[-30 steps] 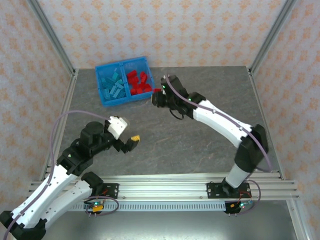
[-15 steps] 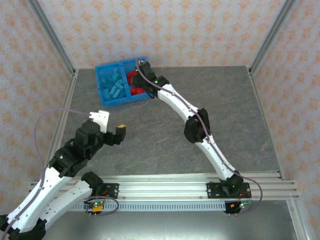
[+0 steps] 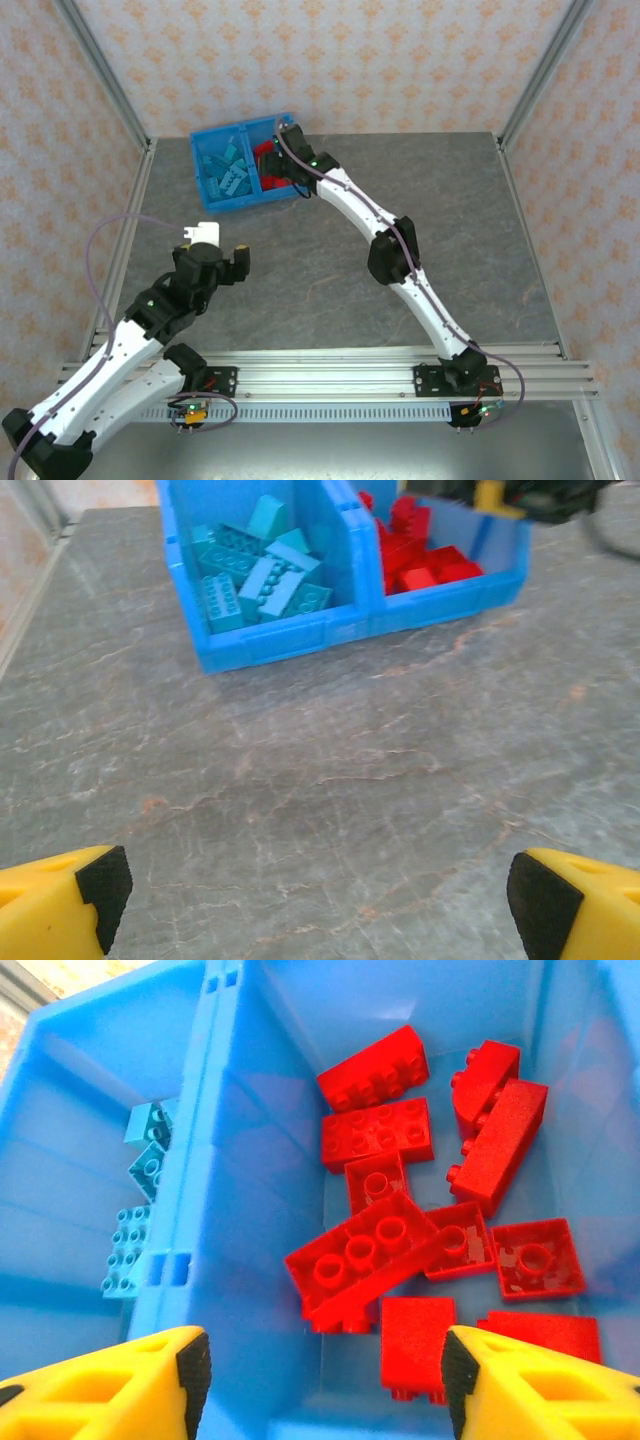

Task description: Sort the legos into containers by color

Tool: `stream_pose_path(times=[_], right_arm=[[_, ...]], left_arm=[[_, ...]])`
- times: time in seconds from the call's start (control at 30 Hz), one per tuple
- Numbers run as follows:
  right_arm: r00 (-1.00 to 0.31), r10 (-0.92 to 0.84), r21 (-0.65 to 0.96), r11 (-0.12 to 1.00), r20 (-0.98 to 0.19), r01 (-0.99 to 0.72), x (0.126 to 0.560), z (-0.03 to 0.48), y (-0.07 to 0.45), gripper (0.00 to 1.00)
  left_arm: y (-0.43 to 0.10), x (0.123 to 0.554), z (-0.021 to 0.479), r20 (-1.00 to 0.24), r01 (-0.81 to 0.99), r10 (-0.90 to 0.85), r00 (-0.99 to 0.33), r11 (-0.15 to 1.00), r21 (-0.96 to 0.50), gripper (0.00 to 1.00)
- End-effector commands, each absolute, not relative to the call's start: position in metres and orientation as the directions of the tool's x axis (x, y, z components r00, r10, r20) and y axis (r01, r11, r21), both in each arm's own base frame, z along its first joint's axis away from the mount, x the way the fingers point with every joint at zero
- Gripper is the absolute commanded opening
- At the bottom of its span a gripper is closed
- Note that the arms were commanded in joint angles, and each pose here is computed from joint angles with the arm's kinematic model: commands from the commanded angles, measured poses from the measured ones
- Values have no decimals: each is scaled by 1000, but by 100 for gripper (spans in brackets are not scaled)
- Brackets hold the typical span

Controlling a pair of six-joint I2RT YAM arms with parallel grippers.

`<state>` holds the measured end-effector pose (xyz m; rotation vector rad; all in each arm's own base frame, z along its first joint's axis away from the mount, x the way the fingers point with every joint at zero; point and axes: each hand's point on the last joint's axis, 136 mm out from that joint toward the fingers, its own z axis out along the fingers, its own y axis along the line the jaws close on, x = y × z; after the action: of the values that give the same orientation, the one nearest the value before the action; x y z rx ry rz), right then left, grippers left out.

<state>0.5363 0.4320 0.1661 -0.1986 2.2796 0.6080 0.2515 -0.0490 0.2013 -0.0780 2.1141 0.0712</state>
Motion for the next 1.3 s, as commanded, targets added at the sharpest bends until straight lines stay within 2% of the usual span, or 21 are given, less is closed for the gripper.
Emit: stream_pose_path(times=[0.0,0.2,0.37,0.43,0.5,0.67,0.77,0.9,1.07,1.2,1.27], right_arm=[[-638,43,356,858,-769,-370,501,287,395,66],[-572,-27,187,932,-820,-312,434,316,300,75],[-508,-47,52,982,-860,-179,373,310,206,84],[-472,-39,1,996,-881,-84,351,307,165,89],[-406,-18,-43,998,-914,53,331,303,120,98],[-282,-26,-139,912,-959,386,300,261,24,99],[-287,2,-145,859,-958,491,298,217,-14,99],[-327,41,-140,850,-944,508,315,168,-37,99],[-260,181,45,889,-948,455,347,124,-44,99],[-317,117,-7,930,-941,367,374,123,-31,99],[-322,92,-16,947,-942,320,383,101,-26,99]], left_arm=[[-26,269,214,-910,-258,-101,-401,966,7,100],[7,284,196,-926,-398,-149,-346,917,1,100],[24,295,179,-933,-418,-118,-339,908,37,100],[24,301,169,-924,-393,-71,-375,915,89,100],[19,308,158,-899,-339,5,-438,925,171,100],[22,322,135,-875,-357,17,-484,909,215,100],[17,332,127,-880,-338,24,-474,918,207,100],[19,346,121,-897,-321,40,-441,926,199,100],[20,371,125,-934,-258,-3,-357,961,96,100],[19,386,106,-930,-195,-2,-368,978,76,100],[21,394,97,-937,-182,-22,-349,982,45,100]])
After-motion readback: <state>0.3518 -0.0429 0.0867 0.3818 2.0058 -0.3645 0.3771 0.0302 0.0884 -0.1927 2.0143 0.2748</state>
